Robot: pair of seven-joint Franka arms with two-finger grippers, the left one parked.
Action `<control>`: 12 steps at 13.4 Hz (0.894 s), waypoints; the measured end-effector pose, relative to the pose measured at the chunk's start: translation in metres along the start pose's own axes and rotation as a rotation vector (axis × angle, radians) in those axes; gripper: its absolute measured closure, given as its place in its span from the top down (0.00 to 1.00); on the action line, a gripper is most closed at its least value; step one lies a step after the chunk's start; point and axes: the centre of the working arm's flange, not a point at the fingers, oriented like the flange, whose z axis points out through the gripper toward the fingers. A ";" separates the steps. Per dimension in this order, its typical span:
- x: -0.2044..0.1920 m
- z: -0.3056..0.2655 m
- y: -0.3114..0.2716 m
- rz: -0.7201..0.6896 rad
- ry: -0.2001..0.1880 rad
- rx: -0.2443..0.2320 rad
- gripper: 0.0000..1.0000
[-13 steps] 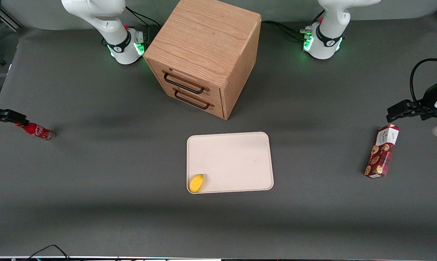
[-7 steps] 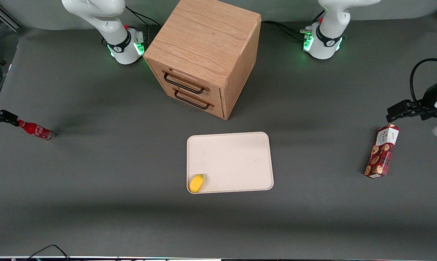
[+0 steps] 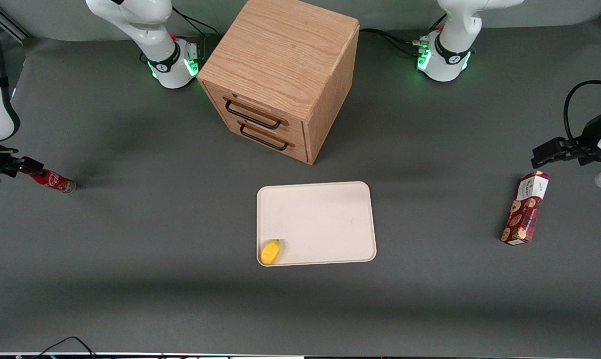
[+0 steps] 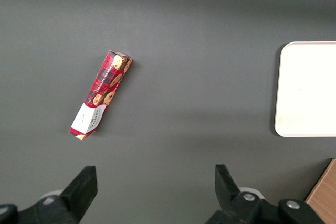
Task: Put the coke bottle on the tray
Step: 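Lower the open right gripper over the red Coca-Cola bottle, then close the right gripper around the bottle's body and lift it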
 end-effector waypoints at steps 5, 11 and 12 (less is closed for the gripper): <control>-0.005 0.009 0.004 0.005 -0.015 0.002 1.00; -0.005 0.010 0.003 0.002 -0.017 0.004 0.48; -0.003 0.009 0.002 0.000 -0.014 0.005 0.37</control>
